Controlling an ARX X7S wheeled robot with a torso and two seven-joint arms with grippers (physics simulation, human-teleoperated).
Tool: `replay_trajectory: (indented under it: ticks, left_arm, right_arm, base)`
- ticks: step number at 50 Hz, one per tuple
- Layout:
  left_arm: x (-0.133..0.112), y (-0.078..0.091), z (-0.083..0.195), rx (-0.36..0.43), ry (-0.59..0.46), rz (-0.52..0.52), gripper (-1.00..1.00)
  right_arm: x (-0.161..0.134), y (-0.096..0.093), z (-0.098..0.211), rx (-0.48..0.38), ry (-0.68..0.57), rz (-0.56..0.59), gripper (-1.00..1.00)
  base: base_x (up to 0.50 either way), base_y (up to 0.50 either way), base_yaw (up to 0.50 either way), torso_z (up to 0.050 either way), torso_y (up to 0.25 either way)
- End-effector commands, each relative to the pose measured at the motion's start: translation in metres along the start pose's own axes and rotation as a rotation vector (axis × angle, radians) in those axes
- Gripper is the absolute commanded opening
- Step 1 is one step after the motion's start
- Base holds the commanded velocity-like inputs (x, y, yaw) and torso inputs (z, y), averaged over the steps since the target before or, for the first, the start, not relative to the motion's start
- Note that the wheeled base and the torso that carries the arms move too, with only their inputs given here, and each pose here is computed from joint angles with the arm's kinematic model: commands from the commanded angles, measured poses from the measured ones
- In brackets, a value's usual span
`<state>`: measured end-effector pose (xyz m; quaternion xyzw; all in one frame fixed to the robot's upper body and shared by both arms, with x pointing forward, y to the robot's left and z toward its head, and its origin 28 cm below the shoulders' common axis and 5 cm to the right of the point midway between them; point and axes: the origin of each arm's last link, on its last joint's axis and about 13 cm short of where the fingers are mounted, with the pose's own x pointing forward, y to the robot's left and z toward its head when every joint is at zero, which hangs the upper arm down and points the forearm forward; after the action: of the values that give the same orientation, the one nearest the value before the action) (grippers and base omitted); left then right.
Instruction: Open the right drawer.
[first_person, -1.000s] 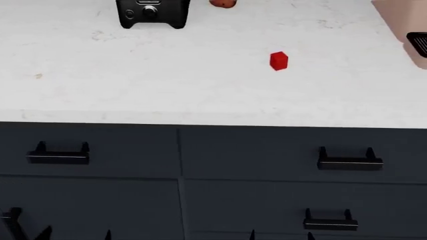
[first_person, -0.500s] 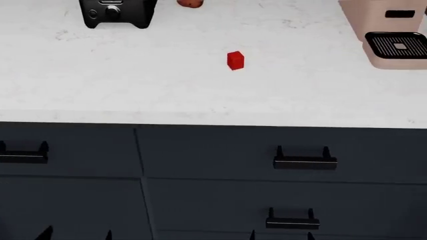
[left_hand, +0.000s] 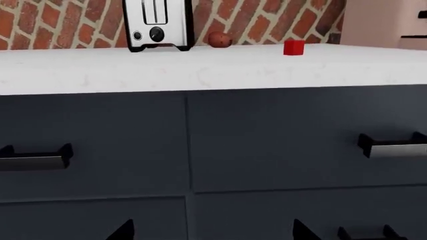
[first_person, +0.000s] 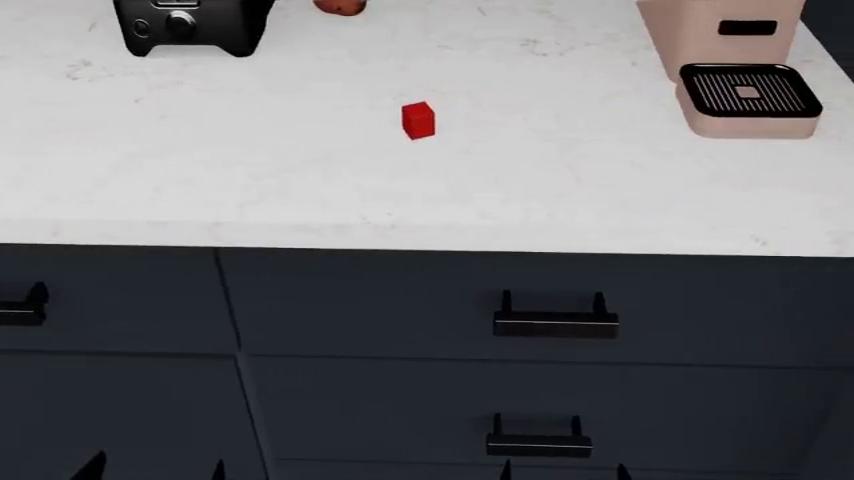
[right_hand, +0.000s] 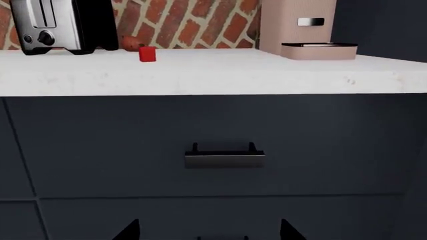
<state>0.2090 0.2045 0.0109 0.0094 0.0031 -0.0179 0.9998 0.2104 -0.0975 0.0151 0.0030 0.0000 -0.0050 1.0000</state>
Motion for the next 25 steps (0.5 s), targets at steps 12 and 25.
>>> replay_trajectory:
  ticks: [12, 25]
  left_arm:
    - [-0.0040, -0.0016, 0.0023, 0.033, -0.037, -0.049, 1.00]
    - [-0.0040, -0.0018, 0.0020, 0.045, -0.041, -0.051, 1.00]
  right_arm:
    - [0.0000, -0.0008, -0.0009, -0.007, -0.002, -0.009, 1.00]
    - [0.0000, -0.0002, -0.0011, -0.005, -0.001, -0.005, 1.00]
  base:
    - [0.00, 0.00, 0.00, 0.000, -0.031]
    - [0.00, 0.00, 0.00, 0.000, -0.250]
